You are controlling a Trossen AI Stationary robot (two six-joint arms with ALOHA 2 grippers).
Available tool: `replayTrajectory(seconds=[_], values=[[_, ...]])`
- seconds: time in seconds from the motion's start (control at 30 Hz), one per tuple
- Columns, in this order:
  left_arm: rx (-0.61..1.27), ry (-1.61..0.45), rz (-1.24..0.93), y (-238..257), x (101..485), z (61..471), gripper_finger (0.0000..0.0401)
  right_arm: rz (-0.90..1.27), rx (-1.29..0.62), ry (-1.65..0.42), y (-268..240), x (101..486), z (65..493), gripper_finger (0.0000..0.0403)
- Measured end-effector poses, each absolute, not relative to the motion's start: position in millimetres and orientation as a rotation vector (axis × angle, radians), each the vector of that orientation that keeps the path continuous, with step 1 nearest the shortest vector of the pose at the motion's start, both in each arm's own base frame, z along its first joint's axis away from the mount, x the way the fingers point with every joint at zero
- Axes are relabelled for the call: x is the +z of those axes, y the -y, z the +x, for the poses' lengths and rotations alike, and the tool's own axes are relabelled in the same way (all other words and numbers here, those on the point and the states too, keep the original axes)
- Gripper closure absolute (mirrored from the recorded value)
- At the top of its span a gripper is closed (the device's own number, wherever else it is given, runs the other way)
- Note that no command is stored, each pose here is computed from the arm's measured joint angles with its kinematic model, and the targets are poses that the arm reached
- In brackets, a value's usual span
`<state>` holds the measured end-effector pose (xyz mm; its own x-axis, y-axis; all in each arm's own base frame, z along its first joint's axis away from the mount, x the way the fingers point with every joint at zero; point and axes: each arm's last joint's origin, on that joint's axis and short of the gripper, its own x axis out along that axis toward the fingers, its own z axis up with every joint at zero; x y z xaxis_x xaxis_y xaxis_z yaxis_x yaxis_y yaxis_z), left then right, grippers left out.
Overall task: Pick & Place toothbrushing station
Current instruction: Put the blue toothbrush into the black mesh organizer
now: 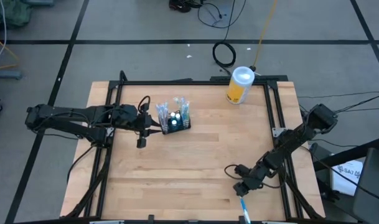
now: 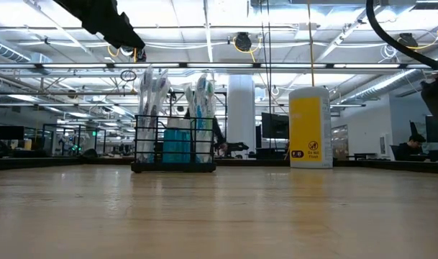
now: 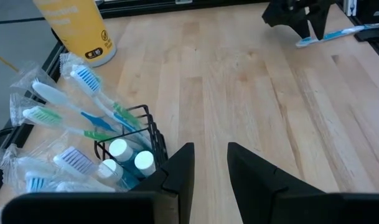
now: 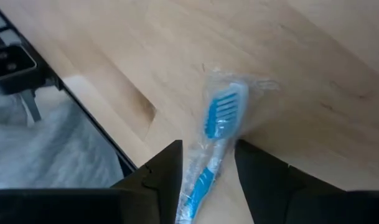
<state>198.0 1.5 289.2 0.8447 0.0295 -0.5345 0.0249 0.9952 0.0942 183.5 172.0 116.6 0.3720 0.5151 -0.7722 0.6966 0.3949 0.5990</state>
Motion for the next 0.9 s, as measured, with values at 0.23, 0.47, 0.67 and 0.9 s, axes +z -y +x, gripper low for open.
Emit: replayTrajectory(seconds=[0.23,0.47,0.67,0.9], values=[[0.002,-0.564,0.099,-1,289,198,0.0299,1.201,-0.150,-1.271,-170,115,184,0.0315],[0.001,-0.564,0.106,-2,289,198,0.0299,1.201,-0.118,-1.222,-168,117,189,0.0395],[-0.007,-0.559,0.137,-2,290,198,0.0299,1.208,0.018,-0.980,-162,131,210,0.0397],[-0.013,-0.556,0.158,-2,290,199,0.0299,1.035,0.181,-0.610,-141,154,241,0.0402]])
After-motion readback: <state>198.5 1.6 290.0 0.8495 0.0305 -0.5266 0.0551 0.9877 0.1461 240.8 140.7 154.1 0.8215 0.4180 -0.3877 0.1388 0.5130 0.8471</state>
